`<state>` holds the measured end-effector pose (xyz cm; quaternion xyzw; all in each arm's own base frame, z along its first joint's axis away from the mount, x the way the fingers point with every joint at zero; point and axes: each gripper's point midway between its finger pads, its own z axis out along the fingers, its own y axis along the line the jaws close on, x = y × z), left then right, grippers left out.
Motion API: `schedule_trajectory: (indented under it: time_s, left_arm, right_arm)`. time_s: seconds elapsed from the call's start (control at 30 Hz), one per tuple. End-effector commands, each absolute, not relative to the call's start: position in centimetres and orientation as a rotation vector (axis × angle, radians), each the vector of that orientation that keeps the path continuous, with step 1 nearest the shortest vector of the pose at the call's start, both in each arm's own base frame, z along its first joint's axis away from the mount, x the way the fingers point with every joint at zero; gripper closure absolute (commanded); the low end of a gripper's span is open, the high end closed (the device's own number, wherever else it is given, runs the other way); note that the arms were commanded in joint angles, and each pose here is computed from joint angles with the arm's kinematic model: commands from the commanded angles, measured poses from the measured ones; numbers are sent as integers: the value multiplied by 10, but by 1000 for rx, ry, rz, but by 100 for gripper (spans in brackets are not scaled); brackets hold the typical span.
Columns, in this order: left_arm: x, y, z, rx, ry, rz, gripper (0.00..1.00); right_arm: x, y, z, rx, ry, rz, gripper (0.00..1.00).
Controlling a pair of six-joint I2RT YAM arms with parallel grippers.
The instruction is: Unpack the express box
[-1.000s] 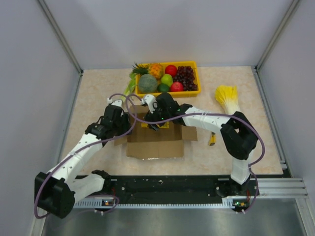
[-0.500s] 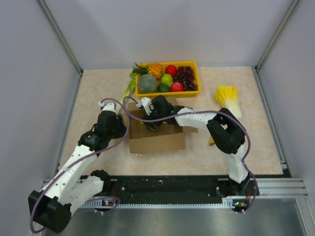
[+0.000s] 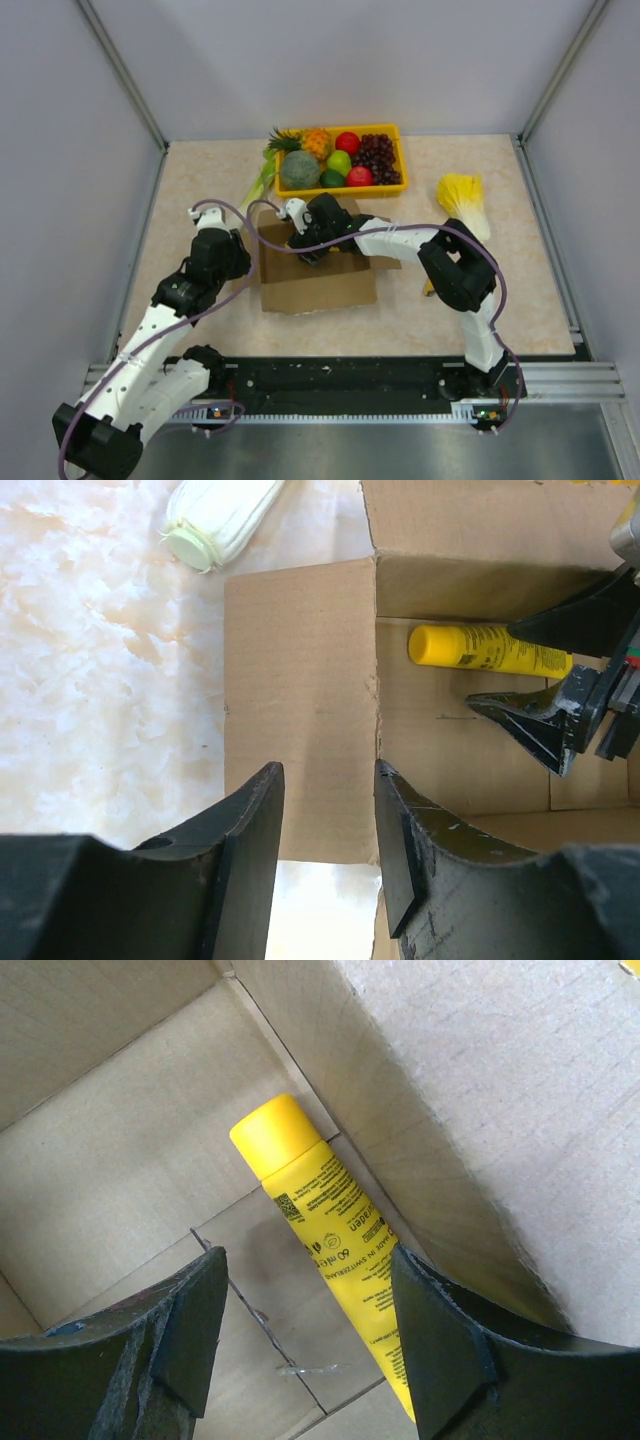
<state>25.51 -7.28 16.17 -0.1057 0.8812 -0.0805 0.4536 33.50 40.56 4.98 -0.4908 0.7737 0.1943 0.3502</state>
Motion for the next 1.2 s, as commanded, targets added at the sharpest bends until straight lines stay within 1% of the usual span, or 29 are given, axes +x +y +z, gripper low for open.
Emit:
schedule_trajectory:
  time_s: [0.0,0.13,0.17,0.23,0.37,0.6,0.83,1.17]
  left_arm:
    - [259,-62,174,-328,2099,-170,54]
    - [256,-48,170,-392,2098,-89,55]
    - [255,-46,170,-400,2101,-80,58]
    - [254,-40,170,-439,2093,-46,60]
    - [251,-34,169,-484,2089,-20,61]
    - [249,-32,162,-540,2095,-21,59]
    - [250,-33,160,-545,2102,-34,59]
    - [253,-32,159,-540,2104,-46,58]
  right_arm:
    - [303,408,58,-1317,2045,628,37]
    - [299,410,78,-1277,2034,670,38]
    - [300,411,84,-1262,2028,678,38]
    - [301,414,94,-1237,2018,698,39]
    - [312,417,109,-1194,1987,669,39]
    - [331,418,102,-1276,1903,555,36]
    - [321,424,76,-1506,1843,573,35]
    - [321,424,48,-1585,1891,558,36]
